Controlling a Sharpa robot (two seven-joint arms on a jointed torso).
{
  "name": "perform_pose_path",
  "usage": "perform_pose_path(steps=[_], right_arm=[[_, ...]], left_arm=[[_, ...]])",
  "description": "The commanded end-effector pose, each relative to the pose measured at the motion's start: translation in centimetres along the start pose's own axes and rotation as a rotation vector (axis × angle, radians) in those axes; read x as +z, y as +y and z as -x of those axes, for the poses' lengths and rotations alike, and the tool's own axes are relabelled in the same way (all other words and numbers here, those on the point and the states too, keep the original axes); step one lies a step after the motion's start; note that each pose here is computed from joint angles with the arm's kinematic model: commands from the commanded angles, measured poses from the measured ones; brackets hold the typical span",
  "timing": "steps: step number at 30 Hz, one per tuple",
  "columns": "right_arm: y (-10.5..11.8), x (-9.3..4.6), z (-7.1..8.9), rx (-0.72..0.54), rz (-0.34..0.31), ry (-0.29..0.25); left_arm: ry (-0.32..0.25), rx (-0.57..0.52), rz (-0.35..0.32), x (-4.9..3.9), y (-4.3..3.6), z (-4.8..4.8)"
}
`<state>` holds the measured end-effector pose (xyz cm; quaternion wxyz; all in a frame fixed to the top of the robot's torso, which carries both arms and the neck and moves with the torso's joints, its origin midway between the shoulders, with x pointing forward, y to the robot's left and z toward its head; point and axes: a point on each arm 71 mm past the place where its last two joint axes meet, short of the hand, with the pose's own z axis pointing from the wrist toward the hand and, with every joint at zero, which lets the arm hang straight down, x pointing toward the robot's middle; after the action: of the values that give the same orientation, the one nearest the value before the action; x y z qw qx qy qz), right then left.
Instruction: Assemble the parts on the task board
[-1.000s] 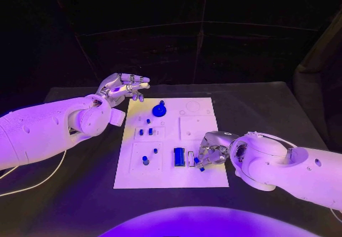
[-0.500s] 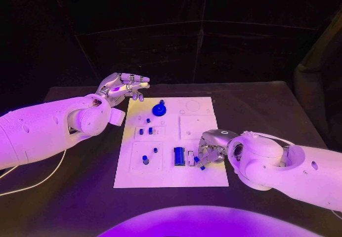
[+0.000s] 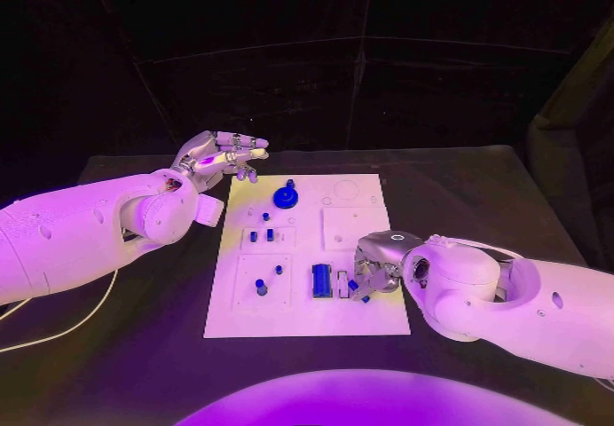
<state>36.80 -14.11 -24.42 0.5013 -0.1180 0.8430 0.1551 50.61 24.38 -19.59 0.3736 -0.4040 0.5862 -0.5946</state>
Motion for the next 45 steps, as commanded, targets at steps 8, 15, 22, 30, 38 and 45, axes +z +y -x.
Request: perform_pose_path(steps=[8,15,22,30,38,45], right_arm=[[-0.6,0.0,-0.7,-0.085,-0.052,0.054],[-0.7,0.0,-0.8,-0.108,-0.058,0.065],[-0.7,0.0,-0.7,-0.122,-0.061,0.060],[-0.5,-0.2,-0.5,-0.107,-0.055,0.029],[-0.3,-0.8,0.1,-0.042,-0.035,-0.044],[-0.1,-1.3,0.6,0.034,-0.012,-0.107]], left_arm=[[0.014,-0.008,0.000,-0.01,-0.05,-0.10],[0.014,-0.008,0.001,-0.03,-0.02,-0.09],[0.015,-0.008,0.002,-0.03,0.01,-0.11],[0.014,-0.008,0.002,-0.04,0.02,-0.09],[0.016,-0.008,0.002,-0.03,0.04,-0.12],[0.017,-0.008,0.003,-0.02,0.06,-0.14]])
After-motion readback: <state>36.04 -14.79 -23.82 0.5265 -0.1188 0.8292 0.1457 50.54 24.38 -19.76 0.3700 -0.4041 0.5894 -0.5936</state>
